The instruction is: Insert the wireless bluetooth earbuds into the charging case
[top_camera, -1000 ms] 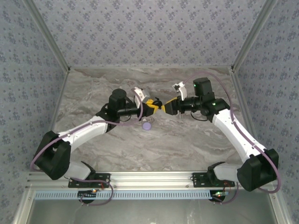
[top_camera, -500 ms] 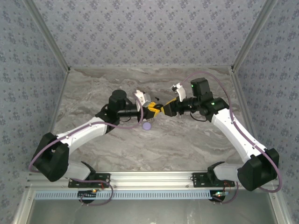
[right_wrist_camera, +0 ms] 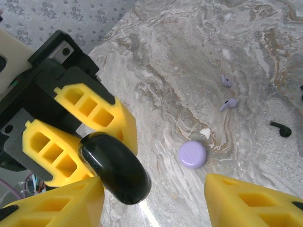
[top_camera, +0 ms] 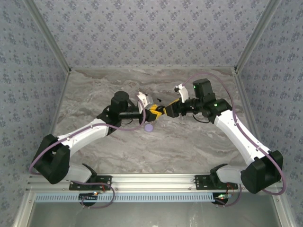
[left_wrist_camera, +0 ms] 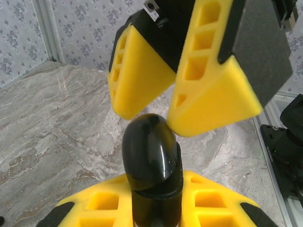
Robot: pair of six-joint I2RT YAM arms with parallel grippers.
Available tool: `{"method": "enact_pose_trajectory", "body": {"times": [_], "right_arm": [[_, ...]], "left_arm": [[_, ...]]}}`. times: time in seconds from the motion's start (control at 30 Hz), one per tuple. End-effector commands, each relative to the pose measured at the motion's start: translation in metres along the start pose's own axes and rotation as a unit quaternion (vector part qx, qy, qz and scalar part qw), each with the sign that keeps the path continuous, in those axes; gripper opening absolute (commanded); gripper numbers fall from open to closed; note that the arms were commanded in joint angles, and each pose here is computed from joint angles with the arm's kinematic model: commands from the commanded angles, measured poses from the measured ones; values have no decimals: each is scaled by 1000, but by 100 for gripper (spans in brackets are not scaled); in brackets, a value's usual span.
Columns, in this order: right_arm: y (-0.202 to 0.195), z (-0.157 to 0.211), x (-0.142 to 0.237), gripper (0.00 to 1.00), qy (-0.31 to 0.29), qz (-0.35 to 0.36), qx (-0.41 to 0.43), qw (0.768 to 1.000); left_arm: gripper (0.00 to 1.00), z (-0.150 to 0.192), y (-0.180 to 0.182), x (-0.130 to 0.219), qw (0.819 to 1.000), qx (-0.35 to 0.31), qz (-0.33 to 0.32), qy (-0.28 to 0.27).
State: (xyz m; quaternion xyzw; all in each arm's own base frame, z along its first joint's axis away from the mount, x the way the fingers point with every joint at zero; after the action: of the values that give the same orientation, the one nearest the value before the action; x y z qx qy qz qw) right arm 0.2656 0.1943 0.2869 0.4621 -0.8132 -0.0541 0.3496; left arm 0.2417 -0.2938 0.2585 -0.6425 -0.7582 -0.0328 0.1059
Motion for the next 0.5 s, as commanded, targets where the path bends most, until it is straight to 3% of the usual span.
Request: {"method": "enact_pose_trajectory", "body": {"times": [0.0, 0.47], "right_arm": [[-9, -6, 2, 60, -6, 35, -10, 999], [-13, -5, 2, 61, 1, 46, -19, 999]], "left_arm": [[18, -22, -22, 6, 997, -44, 49, -31], [18, -21, -21, 5, 998, -36, 40, -29]]}}
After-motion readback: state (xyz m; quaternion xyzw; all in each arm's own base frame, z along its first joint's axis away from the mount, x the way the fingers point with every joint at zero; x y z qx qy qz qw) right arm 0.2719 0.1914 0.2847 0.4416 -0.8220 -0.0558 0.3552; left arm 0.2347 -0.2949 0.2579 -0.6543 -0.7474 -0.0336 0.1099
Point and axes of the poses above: each hand's point on the last joint's axis, 136 mm out from that joint toward the fingers, its own x axis back along the fingers, its own y axis along the line the jaws close on, z = x × y, the point moved 5 cm from there along x, back along the fingers
